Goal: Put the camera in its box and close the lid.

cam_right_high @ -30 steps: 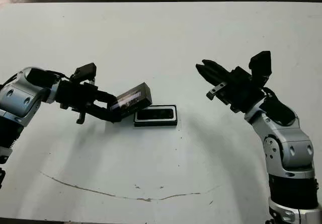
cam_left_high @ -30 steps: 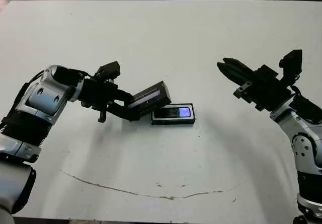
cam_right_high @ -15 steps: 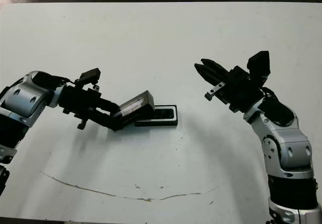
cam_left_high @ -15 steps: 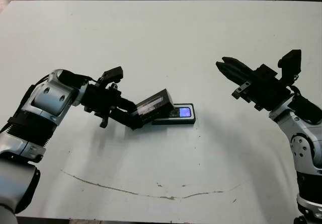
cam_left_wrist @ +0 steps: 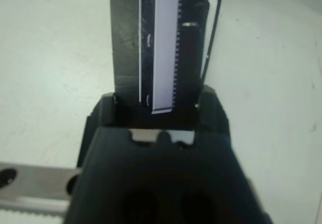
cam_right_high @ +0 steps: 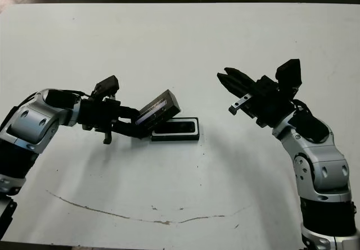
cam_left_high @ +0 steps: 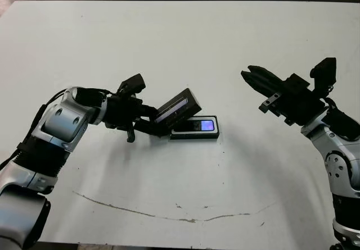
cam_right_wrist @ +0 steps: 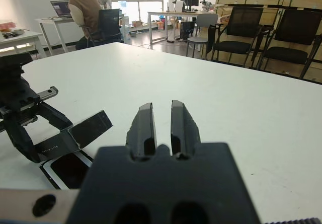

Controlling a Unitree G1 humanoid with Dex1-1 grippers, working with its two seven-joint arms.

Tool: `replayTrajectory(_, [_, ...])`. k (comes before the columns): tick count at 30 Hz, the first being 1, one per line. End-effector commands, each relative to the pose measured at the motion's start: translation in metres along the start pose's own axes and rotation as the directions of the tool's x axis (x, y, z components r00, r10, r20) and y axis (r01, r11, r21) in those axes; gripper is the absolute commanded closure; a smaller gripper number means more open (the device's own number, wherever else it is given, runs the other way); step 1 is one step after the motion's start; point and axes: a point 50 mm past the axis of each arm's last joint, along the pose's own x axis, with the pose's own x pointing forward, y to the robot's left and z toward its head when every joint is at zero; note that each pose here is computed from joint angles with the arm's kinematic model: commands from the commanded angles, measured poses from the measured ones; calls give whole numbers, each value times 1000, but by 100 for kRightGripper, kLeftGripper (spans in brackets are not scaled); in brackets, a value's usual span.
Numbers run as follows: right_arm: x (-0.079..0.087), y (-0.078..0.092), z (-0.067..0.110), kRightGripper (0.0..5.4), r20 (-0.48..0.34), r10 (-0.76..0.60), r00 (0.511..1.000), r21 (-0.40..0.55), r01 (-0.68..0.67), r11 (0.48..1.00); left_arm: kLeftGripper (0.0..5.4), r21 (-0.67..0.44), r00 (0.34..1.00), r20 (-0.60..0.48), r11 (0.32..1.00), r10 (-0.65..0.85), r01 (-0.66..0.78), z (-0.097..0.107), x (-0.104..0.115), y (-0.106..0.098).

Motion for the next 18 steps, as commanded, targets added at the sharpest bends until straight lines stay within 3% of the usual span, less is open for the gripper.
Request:
replayTrajectory(1, [-4,1,-7,540,-44,2,999,6,-2,1000,422,-47,997,-61,998,-38,35,-15,4,-4])
replayTrajectory(18, [-4,0,-7,540,-55,-4,998,-1,3,1000,422,23,983,-92,987,-157,160,-9,5,-2])
